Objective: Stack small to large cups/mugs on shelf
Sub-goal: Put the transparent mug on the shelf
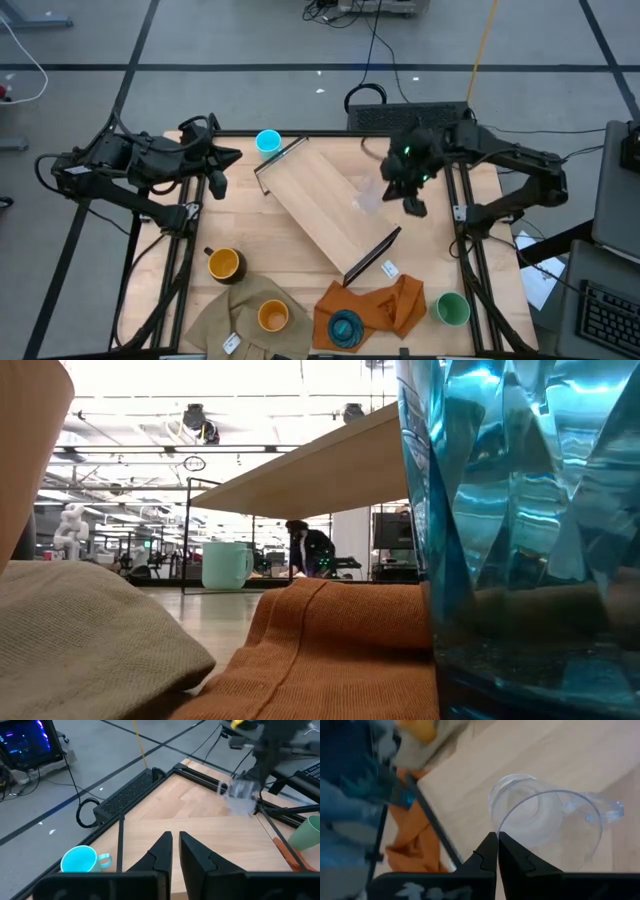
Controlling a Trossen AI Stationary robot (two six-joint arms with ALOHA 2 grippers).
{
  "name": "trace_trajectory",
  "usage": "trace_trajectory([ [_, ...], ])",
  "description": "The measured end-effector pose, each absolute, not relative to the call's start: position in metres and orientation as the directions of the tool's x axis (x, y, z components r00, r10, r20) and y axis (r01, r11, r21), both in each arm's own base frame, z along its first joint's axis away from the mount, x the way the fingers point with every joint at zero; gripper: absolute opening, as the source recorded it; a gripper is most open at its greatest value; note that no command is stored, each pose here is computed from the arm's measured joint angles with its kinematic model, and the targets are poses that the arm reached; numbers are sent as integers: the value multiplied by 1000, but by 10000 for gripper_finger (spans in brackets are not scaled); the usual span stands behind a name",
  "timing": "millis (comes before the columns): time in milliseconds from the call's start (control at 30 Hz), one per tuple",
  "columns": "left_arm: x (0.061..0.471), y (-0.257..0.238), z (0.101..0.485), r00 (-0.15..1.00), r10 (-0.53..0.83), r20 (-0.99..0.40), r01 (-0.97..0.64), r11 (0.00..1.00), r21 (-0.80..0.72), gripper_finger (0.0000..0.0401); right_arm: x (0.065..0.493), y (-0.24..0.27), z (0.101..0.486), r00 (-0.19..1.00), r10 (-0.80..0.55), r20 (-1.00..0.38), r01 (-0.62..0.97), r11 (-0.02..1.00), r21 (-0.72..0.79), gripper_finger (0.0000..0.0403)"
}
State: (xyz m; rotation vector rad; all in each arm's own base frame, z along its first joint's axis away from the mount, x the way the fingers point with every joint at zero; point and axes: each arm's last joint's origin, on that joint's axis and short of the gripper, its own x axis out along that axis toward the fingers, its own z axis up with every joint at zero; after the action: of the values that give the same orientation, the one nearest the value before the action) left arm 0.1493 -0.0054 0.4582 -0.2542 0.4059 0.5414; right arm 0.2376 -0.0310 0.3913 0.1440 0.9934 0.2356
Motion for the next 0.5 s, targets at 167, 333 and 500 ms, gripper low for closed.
trace_trajectory([
  [167,149,-6,457,778,440,-448,-541,832,-123,33,253,-10,386,432,268,-861,-188,961,205,0],
  [333,148,-5,456,769,440,-463,-543,832,-110,33,264,3,385,341,187,-921,-242,964,105,0],
  [500,148,-5,456,769,440,-463,-537,838,-97,33,273,9,388,306,151,-940,-275,959,64,0],
])
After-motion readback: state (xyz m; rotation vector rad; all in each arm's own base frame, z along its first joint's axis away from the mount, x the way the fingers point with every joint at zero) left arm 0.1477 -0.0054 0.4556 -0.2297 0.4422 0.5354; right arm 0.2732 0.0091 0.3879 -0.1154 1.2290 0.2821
